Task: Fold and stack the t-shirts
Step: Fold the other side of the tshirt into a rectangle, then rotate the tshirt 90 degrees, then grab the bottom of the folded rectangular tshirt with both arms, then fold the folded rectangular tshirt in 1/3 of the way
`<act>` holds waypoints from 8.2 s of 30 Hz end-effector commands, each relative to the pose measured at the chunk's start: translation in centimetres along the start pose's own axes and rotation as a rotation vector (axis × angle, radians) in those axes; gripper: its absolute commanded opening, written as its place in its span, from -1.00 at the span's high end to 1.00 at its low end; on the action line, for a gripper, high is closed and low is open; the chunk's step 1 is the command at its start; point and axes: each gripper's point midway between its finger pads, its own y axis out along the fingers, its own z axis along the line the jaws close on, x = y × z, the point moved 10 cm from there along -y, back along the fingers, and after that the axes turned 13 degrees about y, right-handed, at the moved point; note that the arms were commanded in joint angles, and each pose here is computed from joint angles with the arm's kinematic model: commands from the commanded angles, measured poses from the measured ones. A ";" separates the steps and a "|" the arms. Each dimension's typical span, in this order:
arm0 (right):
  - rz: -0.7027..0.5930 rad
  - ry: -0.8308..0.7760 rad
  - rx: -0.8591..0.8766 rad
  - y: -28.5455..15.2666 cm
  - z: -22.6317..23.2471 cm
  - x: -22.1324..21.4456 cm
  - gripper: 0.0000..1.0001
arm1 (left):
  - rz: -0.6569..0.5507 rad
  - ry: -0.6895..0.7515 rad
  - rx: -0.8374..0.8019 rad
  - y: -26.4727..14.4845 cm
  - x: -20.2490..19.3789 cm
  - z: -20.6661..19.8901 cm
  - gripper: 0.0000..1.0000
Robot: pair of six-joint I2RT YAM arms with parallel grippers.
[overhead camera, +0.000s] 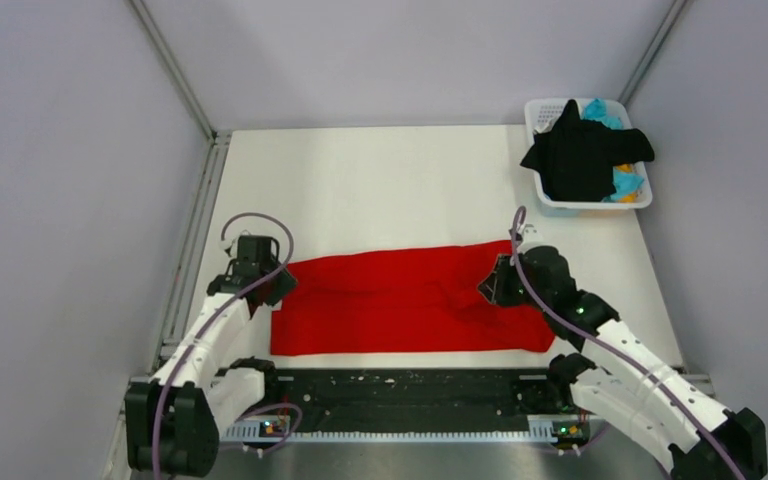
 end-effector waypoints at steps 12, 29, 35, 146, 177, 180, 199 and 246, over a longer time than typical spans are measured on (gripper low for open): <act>-0.209 0.099 0.302 -7.2 2.5 0.7 -0.98 | -0.219 -0.055 -0.309 -7.3 1.3 -2.0 -0.98; -0.091 0.074 0.250 0.5 3.0 1.5 -0.98 | 0.163 0.048 -0.141 3.8 -2.0 -4.3 -0.98; -0.130 0.058 0.200 0.3 2.4 1.6 -0.98 | 0.160 0.040 -0.013 2.4 -3.6 -1.8 -0.98; -0.119 -0.196 0.297 32.8 7.9 27.5 -0.98 | -0.011 0.088 -0.395 -2.6 -9.5 -15.4 -0.98; 0.120 -0.008 0.011 6.9 6.7 -2.8 -0.90 | 0.192 0.474 -0.063 -0.7 -13.3 -5.4 -0.25; 0.135 -0.028 -0.025 6.5 6.7 -3.8 -0.86 | 0.244 0.488 -0.104 -0.1 -14.1 -5.6 0.13; 0.330 -0.168 -0.106 4.5 3.9 -10.4 -0.34 | 0.322 0.517 -0.177 -1.5 -14.4 -5.2 1.00; 0.061 -0.108 0.015 1.1 7.6 -5.4 1.00 | 0.053 0.437 -0.287 -5.9 -8.7 -10.0 1.00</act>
